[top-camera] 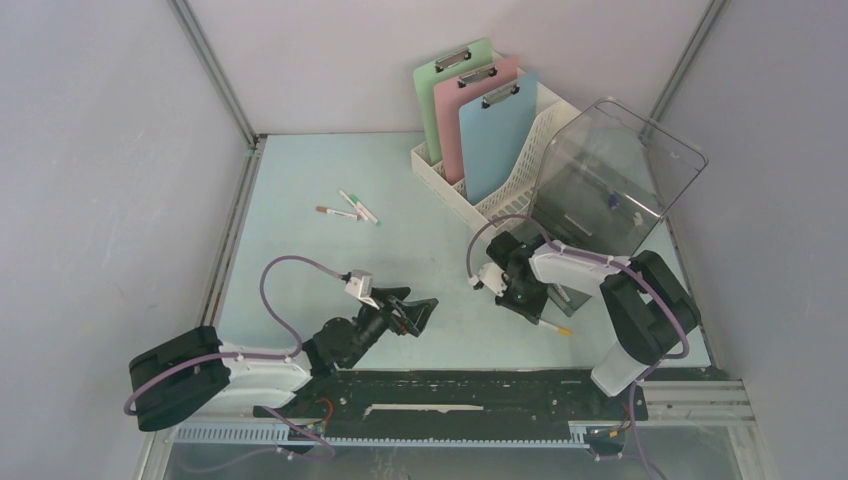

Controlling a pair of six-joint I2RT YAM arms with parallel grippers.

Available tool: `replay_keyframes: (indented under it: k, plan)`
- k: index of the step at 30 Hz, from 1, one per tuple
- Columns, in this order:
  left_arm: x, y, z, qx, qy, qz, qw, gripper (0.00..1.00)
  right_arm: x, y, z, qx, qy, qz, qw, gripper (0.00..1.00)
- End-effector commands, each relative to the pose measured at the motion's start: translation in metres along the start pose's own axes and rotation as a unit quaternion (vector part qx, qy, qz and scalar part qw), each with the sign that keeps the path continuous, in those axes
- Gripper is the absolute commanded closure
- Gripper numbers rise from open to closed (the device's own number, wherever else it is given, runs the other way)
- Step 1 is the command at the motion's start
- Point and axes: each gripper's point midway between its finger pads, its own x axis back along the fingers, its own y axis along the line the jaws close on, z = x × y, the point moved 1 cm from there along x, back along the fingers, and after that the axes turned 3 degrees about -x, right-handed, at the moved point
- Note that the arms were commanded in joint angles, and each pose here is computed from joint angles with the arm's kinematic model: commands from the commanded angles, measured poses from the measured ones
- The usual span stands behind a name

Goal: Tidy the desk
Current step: Pick up the stationery from the center of the board.

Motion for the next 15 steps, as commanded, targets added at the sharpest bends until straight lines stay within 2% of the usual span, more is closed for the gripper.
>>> replay_keyframes:
  k: [1,4,6,10,15]
  plan:
    - [-0.003,-0.001,-0.014,0.003,-0.027,-0.004,1.000,0.00,-0.006,0.014,-0.015,0.012,-0.010,-0.019,1.000,0.79]
    - [-0.003,-0.002,-0.014,0.006,-0.027,-0.002,1.000,0.00,-0.006,0.014,-0.021,0.010,-0.015,-0.016,1.000,0.93]
    - [-0.003,-0.003,-0.014,0.007,-0.026,0.000,1.000,0.00,-0.004,0.015,-0.024,0.009,-0.022,-0.016,1.000,0.99]
    - [-0.003,-0.006,-0.013,0.012,-0.025,0.008,1.000,0.00,0.008,0.018,-0.034,0.010,-0.053,-0.028,0.998,1.00]
    - [-0.006,-0.017,-0.010,0.019,-0.014,0.034,0.999,0.00,0.044,0.015,-0.050,-0.012,-0.149,-0.048,0.988,1.00]
